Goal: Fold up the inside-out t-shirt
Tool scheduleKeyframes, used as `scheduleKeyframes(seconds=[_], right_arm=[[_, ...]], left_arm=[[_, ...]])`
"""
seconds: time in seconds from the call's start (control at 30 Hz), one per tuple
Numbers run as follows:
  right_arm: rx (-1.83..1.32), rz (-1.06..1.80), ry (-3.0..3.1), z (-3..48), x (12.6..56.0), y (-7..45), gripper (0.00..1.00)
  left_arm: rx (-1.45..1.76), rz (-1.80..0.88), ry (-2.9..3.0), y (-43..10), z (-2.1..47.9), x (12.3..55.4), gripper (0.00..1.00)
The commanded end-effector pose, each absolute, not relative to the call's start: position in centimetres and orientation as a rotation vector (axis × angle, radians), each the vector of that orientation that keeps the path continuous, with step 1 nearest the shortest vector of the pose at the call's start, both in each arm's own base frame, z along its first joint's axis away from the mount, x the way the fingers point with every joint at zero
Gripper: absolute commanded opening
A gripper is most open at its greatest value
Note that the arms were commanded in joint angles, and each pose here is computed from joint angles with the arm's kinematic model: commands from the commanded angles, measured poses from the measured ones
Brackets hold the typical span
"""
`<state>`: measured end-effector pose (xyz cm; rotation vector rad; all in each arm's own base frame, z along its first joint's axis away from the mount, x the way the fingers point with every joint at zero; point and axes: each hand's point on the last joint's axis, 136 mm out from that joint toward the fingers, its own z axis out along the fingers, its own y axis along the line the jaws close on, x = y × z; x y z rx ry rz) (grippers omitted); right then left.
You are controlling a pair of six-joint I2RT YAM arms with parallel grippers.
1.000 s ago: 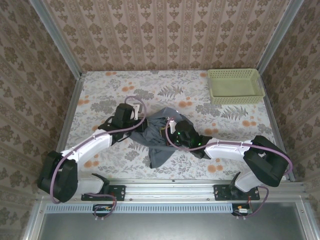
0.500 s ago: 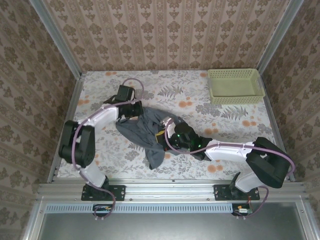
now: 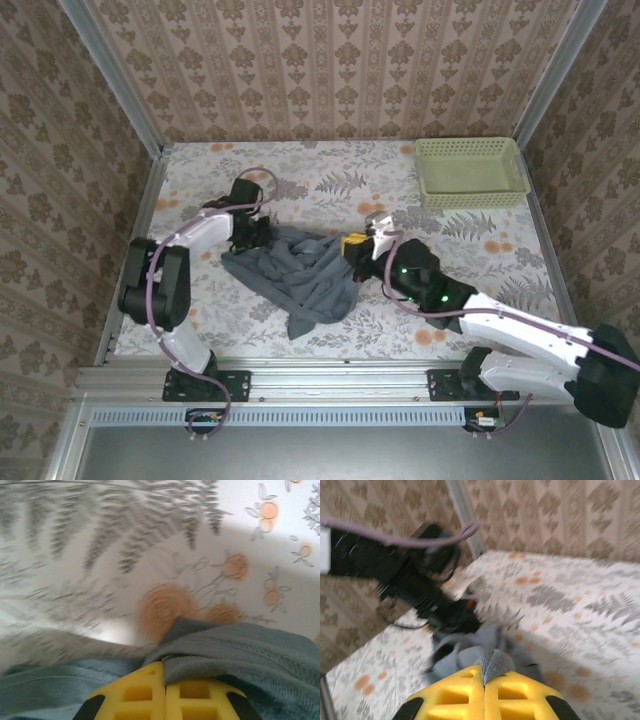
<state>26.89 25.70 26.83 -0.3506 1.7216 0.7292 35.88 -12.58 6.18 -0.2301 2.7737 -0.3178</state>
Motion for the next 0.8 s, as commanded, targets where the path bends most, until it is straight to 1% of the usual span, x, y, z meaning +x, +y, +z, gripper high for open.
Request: scheduleKeyframes(seconds=[0.0, 0.07, 0.1, 0.2, 0.27, 0.33, 0.4, 0.47, 0.57, 0.7, 0.77], right_arm=[[-0.227, 0.651, 1.737, 26.9, 27.8, 21.7, 0.0], [-0.173, 0.63, 1.794, 25.0, 28.3, 20.2, 0.0], [-0.159, 0.628, 1.824, 23.8, 28.4, 19.9, 0.0], [-0.145, 0.656, 1.906, 20.3, 28.4, 20.1, 0.0], [-0.132, 0.68, 1.949, 18.2, 28.4, 20.6, 0.0], [-0.11, 0.688, 1.969, 17.1, 28.5, 20.7, 0.0], [-0.11, 0.703, 1.971, 16.9, 28.6, 20.9, 0.0], [-0.117, 0.716, 1.961, 17.2, 28.6, 21.2, 0.0], [-0.129, 0.714, 1.945, 17.8, 28.7, 21.3, 0.0], [-0.144, 0.699, 1.944, 18.1, 28.6, 21.2, 0.0], [-0.142, 0.686, 1.943, 18.2, 28.6, 20.9, 0.0]], left_arm=[[-0.376, -0.293, 2.694, -9.0, 7.7, 35.6, 0.0], [-0.371, -0.291, 2.661, -8.5, 8.7, 35.3, 0.02], [-0.345, -0.312, 2.652, -8.9, 9.3, 35.1, 0.09], [-0.196, -0.385, 2.63, -12.0, 11.3, 33.9, 0.34], [-0.012, -0.394, 2.593, -15.2, 13.2, 32.4, 0.49], [0.163, -0.409, 2.549, -18.6, 14.6, 30.6, 0.61], [0.264, -0.46, 2.532, -21.1, 15.2, 29.0, 0.69], [0.318, -0.495, 2.536, -23.0, 15.1, 28.1, 0.74], [0.349, -0.486, 2.583, -24.6, 13.7, 27.4, 0.75], [0.368, -0.38, 2.677, -25.0, 10.7, 27.7, 0.74], [0.376, -0.346, 2.732, -25.2, 9.1, 27.7, 0.71]])
